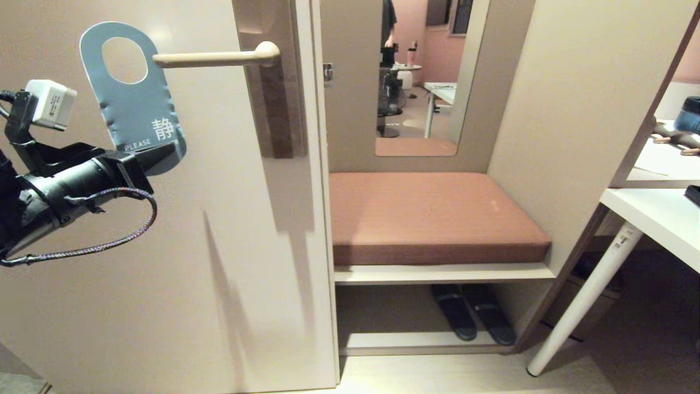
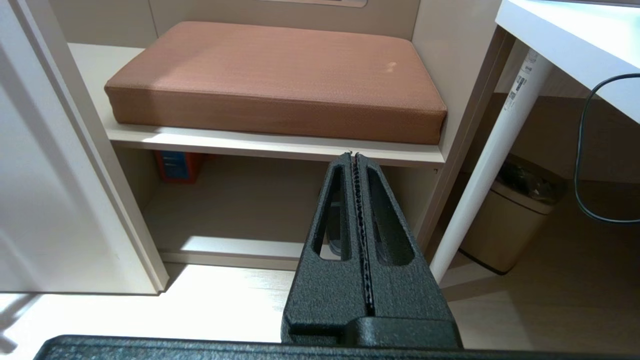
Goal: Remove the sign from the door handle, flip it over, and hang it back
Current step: Hang the sign back with the other side facing out
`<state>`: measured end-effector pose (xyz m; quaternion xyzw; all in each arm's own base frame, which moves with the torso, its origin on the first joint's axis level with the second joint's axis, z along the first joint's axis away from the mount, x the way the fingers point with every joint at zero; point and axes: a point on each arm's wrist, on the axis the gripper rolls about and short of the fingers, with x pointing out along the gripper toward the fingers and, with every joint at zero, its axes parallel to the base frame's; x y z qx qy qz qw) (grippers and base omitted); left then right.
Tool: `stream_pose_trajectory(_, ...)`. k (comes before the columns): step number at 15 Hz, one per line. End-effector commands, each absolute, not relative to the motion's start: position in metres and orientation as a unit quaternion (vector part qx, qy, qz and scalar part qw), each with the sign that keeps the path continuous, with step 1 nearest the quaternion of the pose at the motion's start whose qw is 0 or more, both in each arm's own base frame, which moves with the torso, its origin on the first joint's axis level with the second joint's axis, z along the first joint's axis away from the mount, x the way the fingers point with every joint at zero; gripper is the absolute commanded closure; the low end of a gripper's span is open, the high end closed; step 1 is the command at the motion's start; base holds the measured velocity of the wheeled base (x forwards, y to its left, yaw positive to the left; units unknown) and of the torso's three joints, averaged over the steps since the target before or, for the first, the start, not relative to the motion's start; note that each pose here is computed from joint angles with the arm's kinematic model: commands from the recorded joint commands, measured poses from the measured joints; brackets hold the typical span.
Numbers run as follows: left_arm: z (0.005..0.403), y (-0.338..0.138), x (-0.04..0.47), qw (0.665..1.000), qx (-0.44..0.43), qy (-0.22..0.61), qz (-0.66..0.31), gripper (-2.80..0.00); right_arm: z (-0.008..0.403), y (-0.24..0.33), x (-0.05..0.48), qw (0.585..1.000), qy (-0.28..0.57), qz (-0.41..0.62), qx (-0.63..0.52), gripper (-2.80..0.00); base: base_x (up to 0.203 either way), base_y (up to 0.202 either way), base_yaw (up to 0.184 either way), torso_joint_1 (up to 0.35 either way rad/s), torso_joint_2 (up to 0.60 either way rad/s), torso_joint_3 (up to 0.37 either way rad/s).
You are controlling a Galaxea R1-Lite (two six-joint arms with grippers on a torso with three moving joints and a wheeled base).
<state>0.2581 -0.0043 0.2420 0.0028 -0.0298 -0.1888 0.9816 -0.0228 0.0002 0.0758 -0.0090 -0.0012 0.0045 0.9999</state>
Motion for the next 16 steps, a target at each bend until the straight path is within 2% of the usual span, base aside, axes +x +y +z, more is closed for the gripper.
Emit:
stream_pose_trajectory(1, 0.243, -0.008, 0.259, 0.98, 0.003, -0.033, -0.197, 0.0, 0.076, 0.0, -0.023, 1.0, -0.002, 0.005, -0.009, 0.0, 0.0, 0.0, 0.0, 0.0, 0.0, 0.0)
stream_pose_trajectory(16, 0.244, -0.027, 0.256, 0.972, 0.003, -0.035, -0.233, 0.0, 0.076, 0.0, -0.023, 1.0, -0.002, 0.005, -0.009, 0.0, 0.0, 0.0, 0.0, 0.0, 0.0, 0.0)
